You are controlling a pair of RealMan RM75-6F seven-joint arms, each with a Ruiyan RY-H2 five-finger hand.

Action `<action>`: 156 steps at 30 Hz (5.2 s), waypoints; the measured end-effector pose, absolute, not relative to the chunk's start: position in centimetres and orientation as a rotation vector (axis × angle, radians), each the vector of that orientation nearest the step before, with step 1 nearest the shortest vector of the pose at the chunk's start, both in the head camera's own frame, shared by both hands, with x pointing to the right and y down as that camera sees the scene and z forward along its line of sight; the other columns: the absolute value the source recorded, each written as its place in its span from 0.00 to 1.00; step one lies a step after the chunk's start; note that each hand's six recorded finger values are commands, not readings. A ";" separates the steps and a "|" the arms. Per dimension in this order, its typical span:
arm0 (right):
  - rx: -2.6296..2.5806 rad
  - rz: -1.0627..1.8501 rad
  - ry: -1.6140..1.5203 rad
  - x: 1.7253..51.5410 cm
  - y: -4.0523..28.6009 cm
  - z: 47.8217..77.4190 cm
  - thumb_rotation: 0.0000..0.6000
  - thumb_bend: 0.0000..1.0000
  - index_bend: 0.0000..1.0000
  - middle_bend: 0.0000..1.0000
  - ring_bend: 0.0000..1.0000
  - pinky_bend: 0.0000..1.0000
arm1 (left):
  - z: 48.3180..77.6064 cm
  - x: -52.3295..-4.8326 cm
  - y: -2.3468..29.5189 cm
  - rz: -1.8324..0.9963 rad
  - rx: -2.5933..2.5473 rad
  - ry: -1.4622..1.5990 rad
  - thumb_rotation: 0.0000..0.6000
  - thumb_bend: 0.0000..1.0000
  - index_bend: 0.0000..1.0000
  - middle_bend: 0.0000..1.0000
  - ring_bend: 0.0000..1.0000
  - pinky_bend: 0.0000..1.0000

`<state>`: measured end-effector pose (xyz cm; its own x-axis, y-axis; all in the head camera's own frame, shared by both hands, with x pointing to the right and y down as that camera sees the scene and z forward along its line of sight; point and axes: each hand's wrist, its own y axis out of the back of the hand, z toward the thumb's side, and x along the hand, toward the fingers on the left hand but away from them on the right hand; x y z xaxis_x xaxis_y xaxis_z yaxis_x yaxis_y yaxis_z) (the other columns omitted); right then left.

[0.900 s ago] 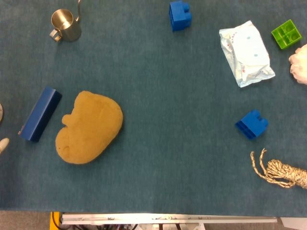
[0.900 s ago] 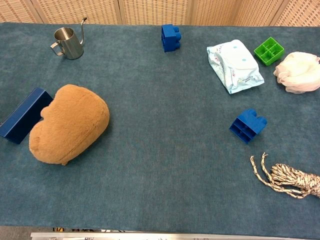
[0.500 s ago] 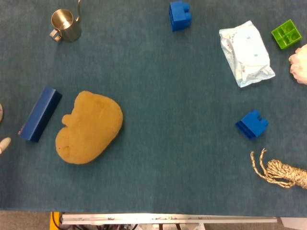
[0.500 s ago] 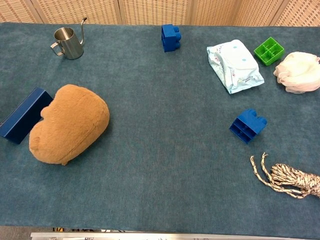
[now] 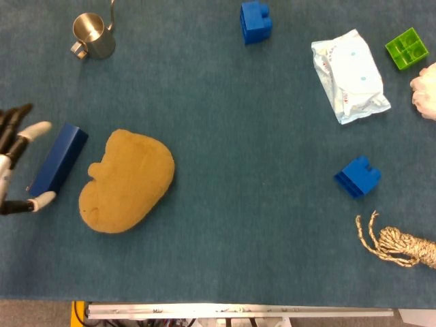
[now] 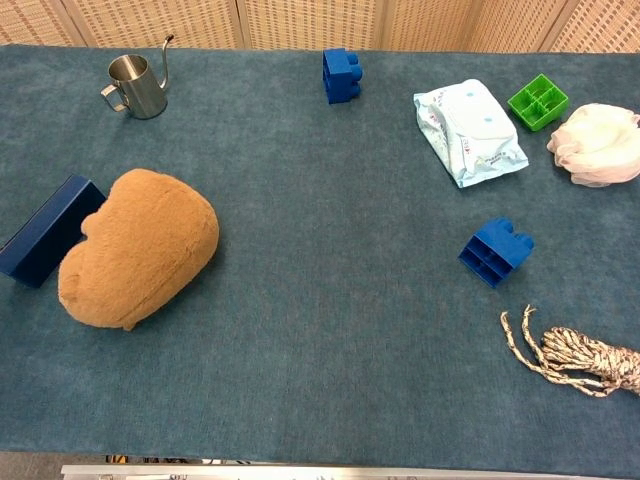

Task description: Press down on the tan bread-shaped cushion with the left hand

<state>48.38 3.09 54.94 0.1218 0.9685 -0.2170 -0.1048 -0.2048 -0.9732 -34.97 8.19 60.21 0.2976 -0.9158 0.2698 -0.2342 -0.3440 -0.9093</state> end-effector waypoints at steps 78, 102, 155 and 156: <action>-1.335 1.366 -1.014 51.2 3.9 54.4 1.00 0.00 0.26 0.33 0.16 0.20 | 72.7 -18.5 1.1 -1.230 -1.748 0.165 0.00 0.02 0.17 0.09 0.04 0.00; -1.344 1.375 -1.026 51.8 4.0 54.6 1.00 0.00 0.26 0.33 0.16 0.20 | 73.0 -16.8 4.2 -1.136 -1.703 0.048 0.00 0.01 0.18 0.09 0.04 0.00; -1.389 1.378 -1.001 51.8 3.3 55.5 1.00 0.00 0.26 0.33 0.16 0.20 | 63.5 -29.2 0.5 -1.267 -1.656 0.842 0.41 0.02 0.18 0.08 0.05 0.00; -1.397 1.377 -0.998 51.8 3.3 55.7 1.00 0.00 0.26 0.33 0.16 0.20 | 63.1 -30.0 0.7 -1.267 -1.649 0.889 0.54 0.02 0.18 0.08 0.05 0.00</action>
